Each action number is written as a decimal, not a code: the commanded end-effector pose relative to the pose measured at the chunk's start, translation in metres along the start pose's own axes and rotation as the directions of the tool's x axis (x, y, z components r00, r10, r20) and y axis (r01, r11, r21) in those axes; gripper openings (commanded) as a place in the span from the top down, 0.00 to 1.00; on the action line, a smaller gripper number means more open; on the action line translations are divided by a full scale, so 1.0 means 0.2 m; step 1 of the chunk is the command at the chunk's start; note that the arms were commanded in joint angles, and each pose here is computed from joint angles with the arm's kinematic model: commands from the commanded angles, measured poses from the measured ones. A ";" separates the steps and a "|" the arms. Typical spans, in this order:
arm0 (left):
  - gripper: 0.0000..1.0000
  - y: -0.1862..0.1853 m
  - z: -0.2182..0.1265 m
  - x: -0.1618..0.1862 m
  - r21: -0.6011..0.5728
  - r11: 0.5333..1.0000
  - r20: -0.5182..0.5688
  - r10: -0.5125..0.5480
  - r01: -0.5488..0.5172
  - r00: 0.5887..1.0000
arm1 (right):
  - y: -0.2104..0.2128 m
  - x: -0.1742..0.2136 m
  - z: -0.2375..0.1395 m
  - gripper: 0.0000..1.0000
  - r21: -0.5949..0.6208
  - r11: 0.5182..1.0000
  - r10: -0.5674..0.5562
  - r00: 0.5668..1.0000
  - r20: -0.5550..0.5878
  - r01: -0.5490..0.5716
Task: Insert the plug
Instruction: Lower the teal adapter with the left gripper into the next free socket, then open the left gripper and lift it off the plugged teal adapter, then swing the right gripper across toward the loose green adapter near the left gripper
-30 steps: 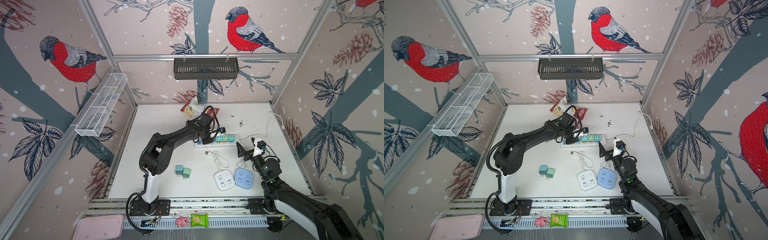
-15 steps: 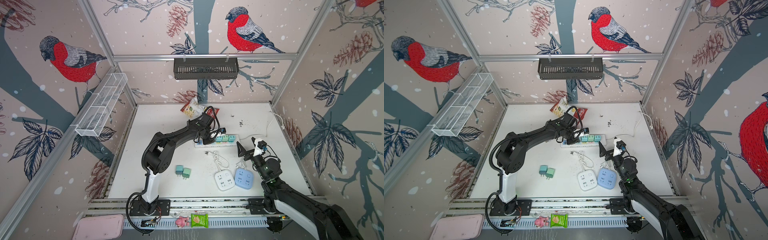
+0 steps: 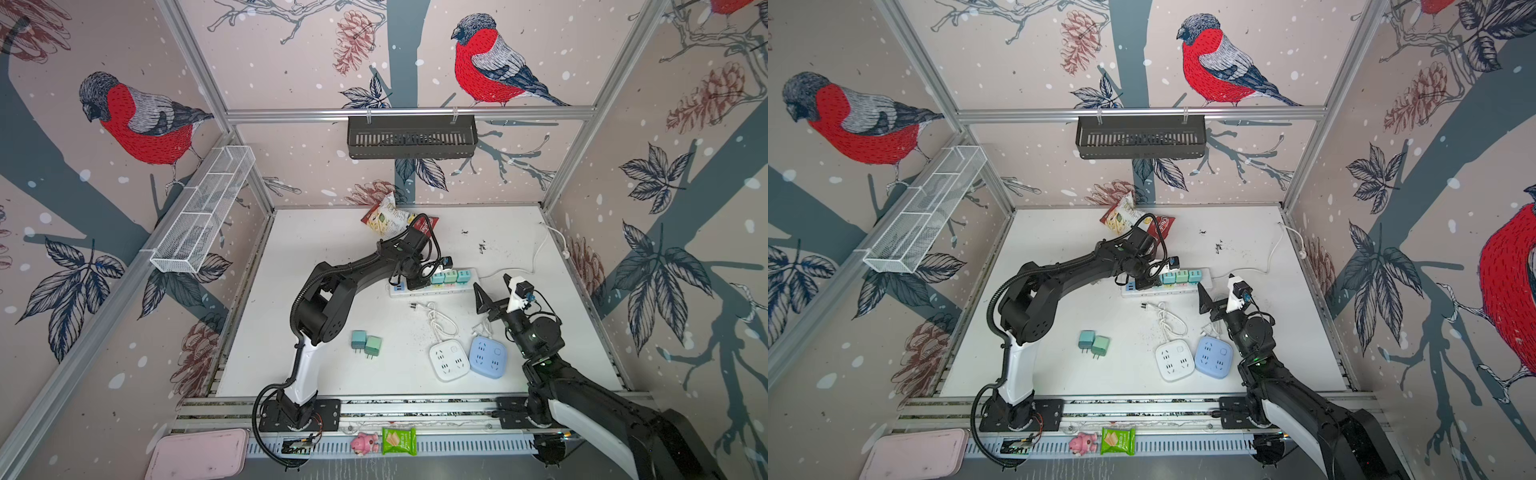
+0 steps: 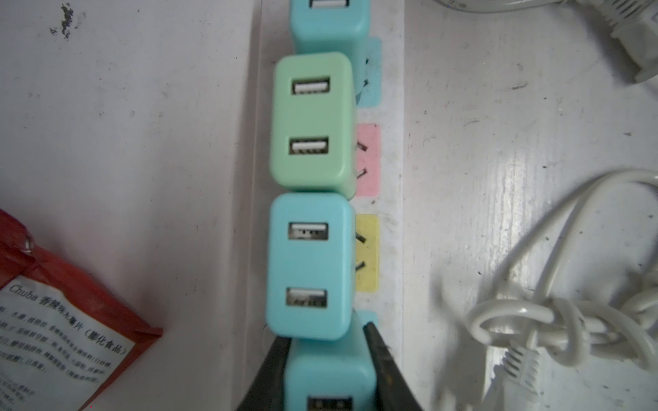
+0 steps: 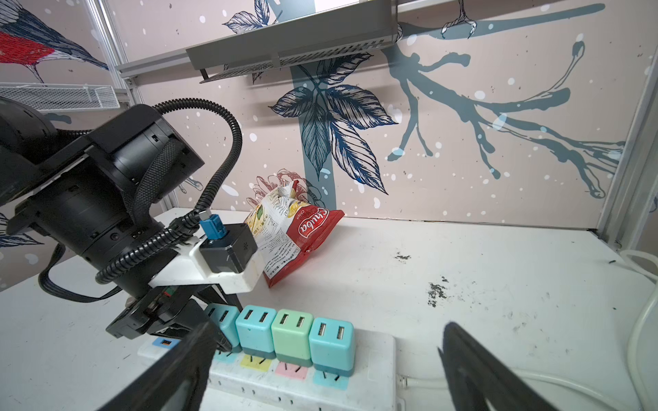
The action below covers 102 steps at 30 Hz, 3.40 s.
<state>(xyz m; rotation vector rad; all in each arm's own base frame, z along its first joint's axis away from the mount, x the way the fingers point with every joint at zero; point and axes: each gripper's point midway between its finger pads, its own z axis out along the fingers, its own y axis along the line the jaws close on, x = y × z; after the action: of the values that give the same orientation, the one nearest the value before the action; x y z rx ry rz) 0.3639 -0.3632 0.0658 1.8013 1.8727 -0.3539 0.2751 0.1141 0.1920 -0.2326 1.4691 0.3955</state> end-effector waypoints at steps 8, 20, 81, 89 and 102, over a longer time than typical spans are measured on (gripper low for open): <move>1.00 -0.06 0.06 0.06 0.080 0.997 -0.025 -0.011 0.013 1.000 | 0.00 -0.01 -0.02 0.00 -0.001 1.000 0.013 1.000 0.019 -0.013; 0.77 -0.03 0.04 0.04 0.086 0.994 -0.023 -0.068 0.069 0.997 | 0.00 -0.01 -0.02 0.00 0.000 1.000 0.014 1.000 0.021 -0.014; 0.03 0.00 -1.63 0.86 -0.189 -0.185 0.962 -0.233 0.964 0.143 | 0.65 -0.13 0.05 0.04 0.053 0.891 0.436 0.818 -0.376 -0.450; 0.03 -0.08 -1.72 0.98 -0.140 -0.264 0.987 -0.115 0.954 0.113 | 1.04 0.00 -0.07 0.09 0.086 0.912 0.387 0.771 -0.505 -0.401; 0.03 -0.01 -1.62 0.98 -0.171 -0.273 0.974 -0.189 0.947 0.122 | 1.42 0.41 -0.17 0.09 0.045 0.956 0.248 0.720 -0.649 -0.288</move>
<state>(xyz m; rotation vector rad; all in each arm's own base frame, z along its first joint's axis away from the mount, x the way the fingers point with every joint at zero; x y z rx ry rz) 0.3012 -0.0274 0.2220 -0.5440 1.6325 -0.0879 0.1342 0.3574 0.1331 -0.2509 2.2067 0.6347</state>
